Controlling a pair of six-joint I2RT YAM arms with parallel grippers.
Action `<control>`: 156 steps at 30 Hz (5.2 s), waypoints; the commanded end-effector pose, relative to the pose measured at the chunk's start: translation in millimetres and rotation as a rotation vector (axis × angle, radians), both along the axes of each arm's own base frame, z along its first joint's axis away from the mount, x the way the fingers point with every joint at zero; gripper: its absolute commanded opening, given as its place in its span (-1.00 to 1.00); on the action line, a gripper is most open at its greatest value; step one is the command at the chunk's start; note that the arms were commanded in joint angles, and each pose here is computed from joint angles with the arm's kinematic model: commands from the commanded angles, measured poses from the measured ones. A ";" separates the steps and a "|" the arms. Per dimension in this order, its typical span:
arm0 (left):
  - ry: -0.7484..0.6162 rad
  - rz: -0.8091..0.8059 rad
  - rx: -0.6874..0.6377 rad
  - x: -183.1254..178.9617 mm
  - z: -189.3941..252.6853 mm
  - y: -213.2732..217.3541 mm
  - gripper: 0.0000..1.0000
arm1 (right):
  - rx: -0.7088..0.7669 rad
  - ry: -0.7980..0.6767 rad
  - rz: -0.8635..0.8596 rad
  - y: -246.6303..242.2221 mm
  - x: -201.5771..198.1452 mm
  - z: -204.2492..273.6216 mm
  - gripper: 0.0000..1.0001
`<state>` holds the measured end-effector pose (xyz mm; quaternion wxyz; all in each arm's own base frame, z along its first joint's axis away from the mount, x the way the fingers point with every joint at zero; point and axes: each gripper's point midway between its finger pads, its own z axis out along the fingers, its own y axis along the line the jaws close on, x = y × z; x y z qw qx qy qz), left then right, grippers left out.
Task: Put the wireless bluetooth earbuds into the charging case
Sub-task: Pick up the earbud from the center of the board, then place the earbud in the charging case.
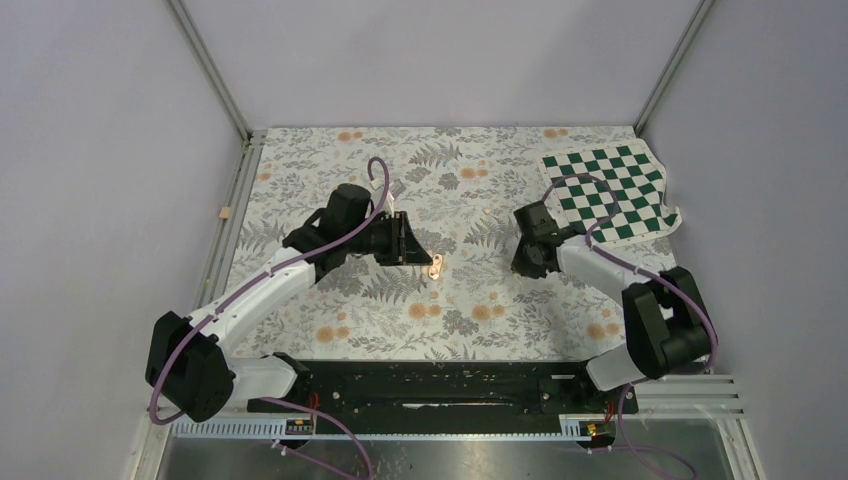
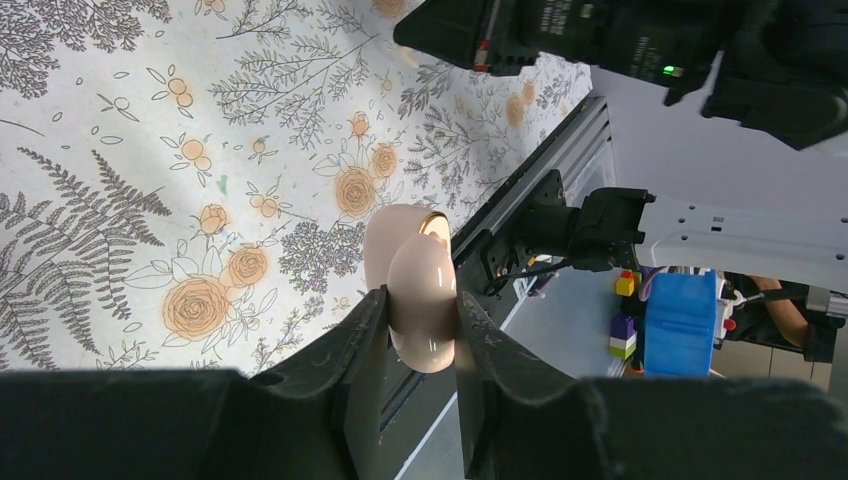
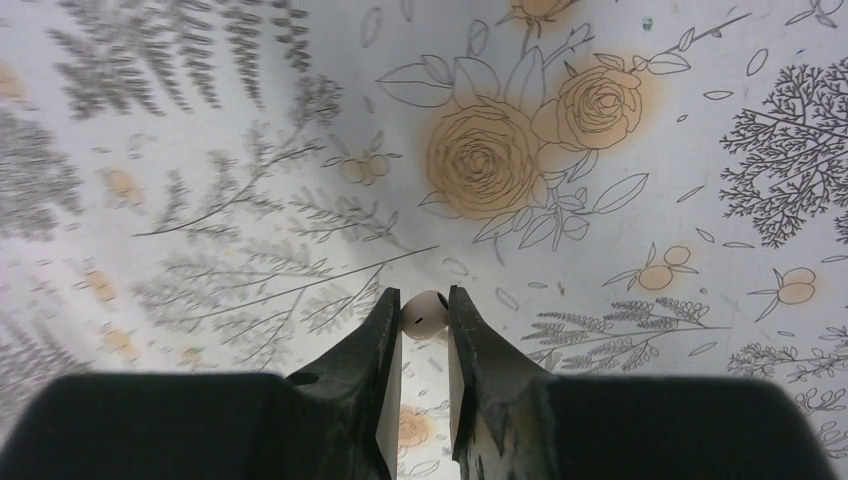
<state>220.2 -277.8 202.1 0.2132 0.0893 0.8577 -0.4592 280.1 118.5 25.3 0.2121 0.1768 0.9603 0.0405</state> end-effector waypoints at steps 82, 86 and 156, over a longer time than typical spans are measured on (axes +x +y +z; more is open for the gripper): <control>0.242 0.050 -0.261 33.6 45.1 -36.0 -0.69 | 0.914 -0.726 0.423 155.2 -1.2 208.7 -0.76; 0.249 0.051 -0.269 34.1 45.0 -36.5 -0.69 | 0.905 -0.737 0.416 152.8 -0.9 208.6 -0.77; 0.301 0.215 -0.301 44.7 41.2 -29.1 -0.67 | 1.059 -0.867 0.302 152.1 -16.1 255.2 -0.83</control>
